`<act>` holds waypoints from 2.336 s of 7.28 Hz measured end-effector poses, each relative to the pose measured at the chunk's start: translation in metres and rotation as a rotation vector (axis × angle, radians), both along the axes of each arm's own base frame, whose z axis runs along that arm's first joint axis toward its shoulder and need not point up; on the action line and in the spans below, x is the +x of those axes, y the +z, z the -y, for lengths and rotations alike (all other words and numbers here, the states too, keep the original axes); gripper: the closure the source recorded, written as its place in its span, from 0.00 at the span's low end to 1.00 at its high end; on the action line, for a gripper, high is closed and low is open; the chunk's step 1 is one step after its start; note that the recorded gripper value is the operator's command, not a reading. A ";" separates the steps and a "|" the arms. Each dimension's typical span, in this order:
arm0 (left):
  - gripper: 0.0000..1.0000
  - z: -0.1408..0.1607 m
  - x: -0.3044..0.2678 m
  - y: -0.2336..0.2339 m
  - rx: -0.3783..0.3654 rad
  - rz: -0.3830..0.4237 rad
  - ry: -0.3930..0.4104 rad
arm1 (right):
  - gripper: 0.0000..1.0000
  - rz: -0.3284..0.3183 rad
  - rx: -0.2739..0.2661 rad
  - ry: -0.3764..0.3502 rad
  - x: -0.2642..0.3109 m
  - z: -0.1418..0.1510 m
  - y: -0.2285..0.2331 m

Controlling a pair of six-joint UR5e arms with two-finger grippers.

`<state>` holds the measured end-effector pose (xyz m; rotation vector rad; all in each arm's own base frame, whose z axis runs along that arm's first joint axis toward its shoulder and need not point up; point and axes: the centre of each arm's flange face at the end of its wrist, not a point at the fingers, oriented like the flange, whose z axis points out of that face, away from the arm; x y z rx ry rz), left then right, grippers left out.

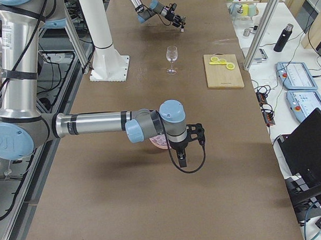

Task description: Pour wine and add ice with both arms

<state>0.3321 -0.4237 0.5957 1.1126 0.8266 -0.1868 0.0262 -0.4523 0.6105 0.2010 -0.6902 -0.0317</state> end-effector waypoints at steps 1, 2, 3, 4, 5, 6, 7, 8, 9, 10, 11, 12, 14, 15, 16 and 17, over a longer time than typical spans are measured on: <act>1.00 0.001 -0.001 0.000 -0.001 -0.001 0.004 | 0.00 0.000 0.000 0.001 0.000 0.000 0.000; 1.00 0.001 -0.002 0.000 -0.001 -0.001 0.006 | 0.00 0.000 -0.001 0.002 0.000 0.000 0.000; 1.00 0.001 -0.002 0.000 -0.001 -0.002 0.006 | 0.00 0.000 -0.001 0.002 0.000 0.000 -0.001; 1.00 0.001 -0.002 0.000 -0.001 -0.004 0.007 | 0.00 0.001 0.001 0.002 0.000 0.000 -0.001; 1.00 0.002 -0.002 -0.002 -0.004 -0.018 0.004 | 0.00 0.001 0.003 0.002 0.000 0.000 -0.002; 1.00 0.004 -0.001 -0.007 -0.006 -0.047 0.000 | 0.00 0.001 0.003 0.002 0.000 0.000 -0.002; 1.00 0.006 0.003 -0.016 0.001 -0.074 0.002 | 0.00 0.001 0.003 0.002 0.000 0.000 -0.002; 1.00 0.009 0.008 -0.025 0.010 -0.093 0.018 | 0.00 0.001 0.003 0.001 0.000 0.001 -0.002; 1.00 0.010 0.011 -0.034 0.024 -0.102 0.046 | 0.00 0.001 0.003 0.001 0.000 0.000 -0.002; 1.00 0.011 0.012 -0.050 0.059 -0.100 0.069 | 0.00 0.001 0.003 0.001 0.000 0.000 -0.002; 1.00 0.012 0.015 -0.072 0.109 -0.096 0.084 | 0.00 0.001 0.003 0.001 0.000 0.000 -0.002; 1.00 0.015 0.020 -0.091 0.145 -0.098 0.098 | 0.00 0.001 0.003 0.001 0.000 0.000 -0.002; 1.00 0.018 0.031 -0.122 0.180 -0.115 0.130 | 0.00 0.001 0.003 0.003 0.000 0.000 -0.003; 1.00 0.017 0.034 -0.137 0.190 -0.125 0.138 | 0.00 0.003 0.001 0.006 0.000 0.000 -0.003; 1.00 0.015 0.037 -0.150 0.199 -0.138 0.153 | 0.00 0.004 0.000 0.007 0.000 0.000 -0.003; 1.00 0.011 0.041 -0.158 0.212 -0.138 0.189 | 0.00 0.004 0.000 0.008 0.000 0.000 -0.004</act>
